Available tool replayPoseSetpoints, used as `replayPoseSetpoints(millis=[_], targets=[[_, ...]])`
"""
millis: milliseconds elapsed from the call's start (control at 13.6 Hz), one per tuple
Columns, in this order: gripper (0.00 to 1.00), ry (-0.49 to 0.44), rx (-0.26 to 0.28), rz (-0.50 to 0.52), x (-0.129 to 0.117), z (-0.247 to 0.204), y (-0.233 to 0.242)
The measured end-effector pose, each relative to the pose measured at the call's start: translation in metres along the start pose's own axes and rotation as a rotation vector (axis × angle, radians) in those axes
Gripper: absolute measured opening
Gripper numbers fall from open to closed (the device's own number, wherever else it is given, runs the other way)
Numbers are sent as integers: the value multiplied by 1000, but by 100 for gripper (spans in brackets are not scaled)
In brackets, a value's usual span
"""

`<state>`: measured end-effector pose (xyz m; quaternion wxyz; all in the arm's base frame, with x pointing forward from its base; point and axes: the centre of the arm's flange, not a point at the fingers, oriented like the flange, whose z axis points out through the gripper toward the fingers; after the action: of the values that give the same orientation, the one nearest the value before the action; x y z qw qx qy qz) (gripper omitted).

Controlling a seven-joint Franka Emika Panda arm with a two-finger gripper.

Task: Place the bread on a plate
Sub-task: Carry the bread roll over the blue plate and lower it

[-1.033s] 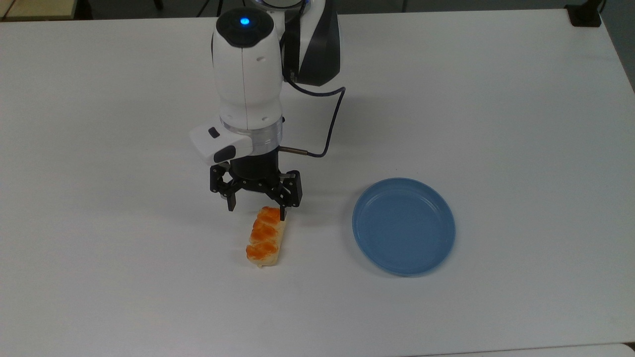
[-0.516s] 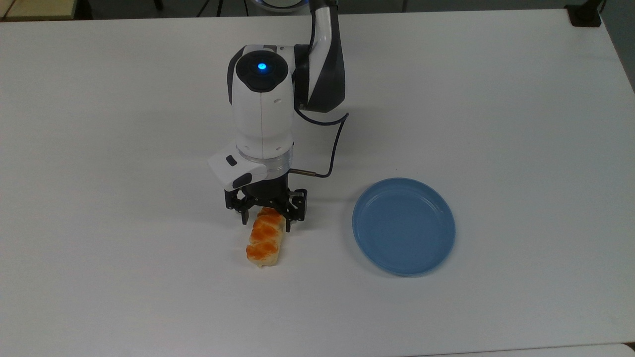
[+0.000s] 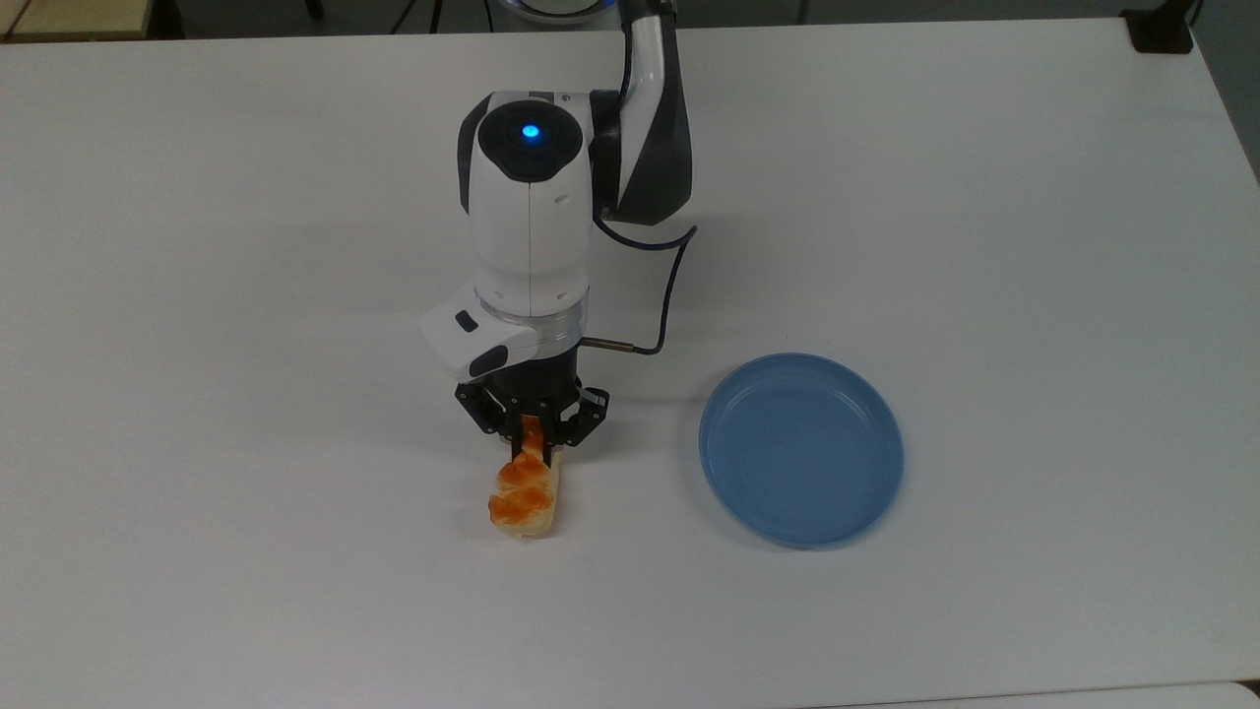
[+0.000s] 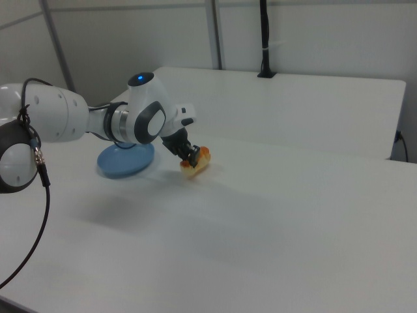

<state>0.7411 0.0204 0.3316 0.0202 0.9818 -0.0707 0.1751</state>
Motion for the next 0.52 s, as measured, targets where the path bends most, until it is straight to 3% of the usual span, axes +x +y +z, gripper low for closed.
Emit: replayPoseSetpoints(millis=[148, 295, 516], targets=[[21, 46, 16, -3, 13, -28, -6], [24, 79, 77, -41, 14, -59, -47], [26, 64, 151, -124, -16, -70, -142]])
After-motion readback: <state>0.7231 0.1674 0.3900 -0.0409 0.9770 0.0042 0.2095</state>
